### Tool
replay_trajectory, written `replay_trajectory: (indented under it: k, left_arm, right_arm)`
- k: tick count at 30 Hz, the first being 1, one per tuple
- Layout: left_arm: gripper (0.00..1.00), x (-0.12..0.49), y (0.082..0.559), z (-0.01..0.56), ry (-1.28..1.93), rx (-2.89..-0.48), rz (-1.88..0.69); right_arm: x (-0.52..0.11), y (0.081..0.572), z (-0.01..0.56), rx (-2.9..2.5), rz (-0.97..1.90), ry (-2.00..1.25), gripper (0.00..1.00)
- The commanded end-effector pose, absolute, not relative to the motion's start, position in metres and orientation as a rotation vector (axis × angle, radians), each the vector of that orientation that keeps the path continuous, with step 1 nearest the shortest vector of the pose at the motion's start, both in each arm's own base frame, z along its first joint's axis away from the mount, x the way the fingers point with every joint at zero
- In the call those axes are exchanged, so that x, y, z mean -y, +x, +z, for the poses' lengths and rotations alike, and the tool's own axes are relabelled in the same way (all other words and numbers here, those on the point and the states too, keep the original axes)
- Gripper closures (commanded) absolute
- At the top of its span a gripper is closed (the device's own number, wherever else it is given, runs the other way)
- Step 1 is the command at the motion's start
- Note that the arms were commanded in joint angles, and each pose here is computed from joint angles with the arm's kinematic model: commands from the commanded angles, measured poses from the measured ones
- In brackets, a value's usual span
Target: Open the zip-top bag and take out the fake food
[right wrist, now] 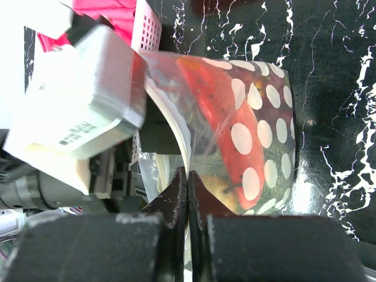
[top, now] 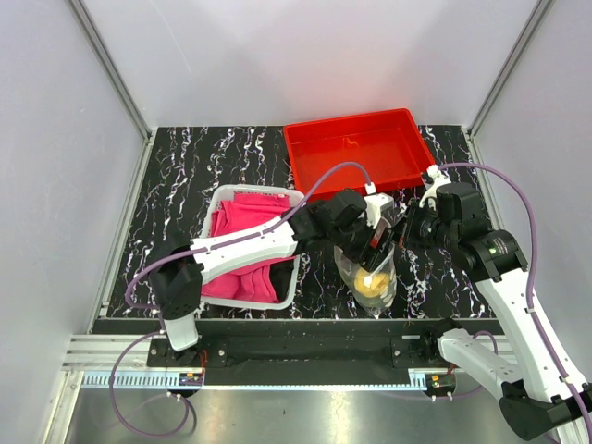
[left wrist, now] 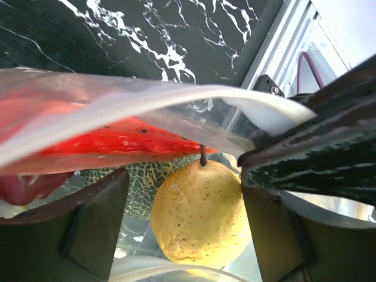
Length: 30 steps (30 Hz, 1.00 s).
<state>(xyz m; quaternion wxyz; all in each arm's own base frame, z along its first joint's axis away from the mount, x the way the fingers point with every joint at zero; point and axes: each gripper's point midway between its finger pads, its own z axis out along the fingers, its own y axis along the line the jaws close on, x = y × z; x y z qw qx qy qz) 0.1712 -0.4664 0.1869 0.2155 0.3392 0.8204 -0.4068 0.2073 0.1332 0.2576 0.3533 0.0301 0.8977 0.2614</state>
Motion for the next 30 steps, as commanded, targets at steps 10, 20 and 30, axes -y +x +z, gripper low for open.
replay_trajectory:
  k: [10,20,30]
  left_arm:
    - [0.31,0.469,0.151,0.202,0.997,-2.204,-1.236]
    - [0.97,0.468,0.165,0.238,0.954,-2.077,-1.206]
    - [1.0,0.451,0.182,0.297,0.872,-1.874,-1.139]
  right_arm:
    - [-0.14,0.213,0.273,-2.253,0.707,0.012,1.0]
    - [-0.136,0.21,0.27,-2.253,0.69,0.011,1.0]
    - [-0.12,0.213,0.261,-2.248,0.603,0.124,1.0]
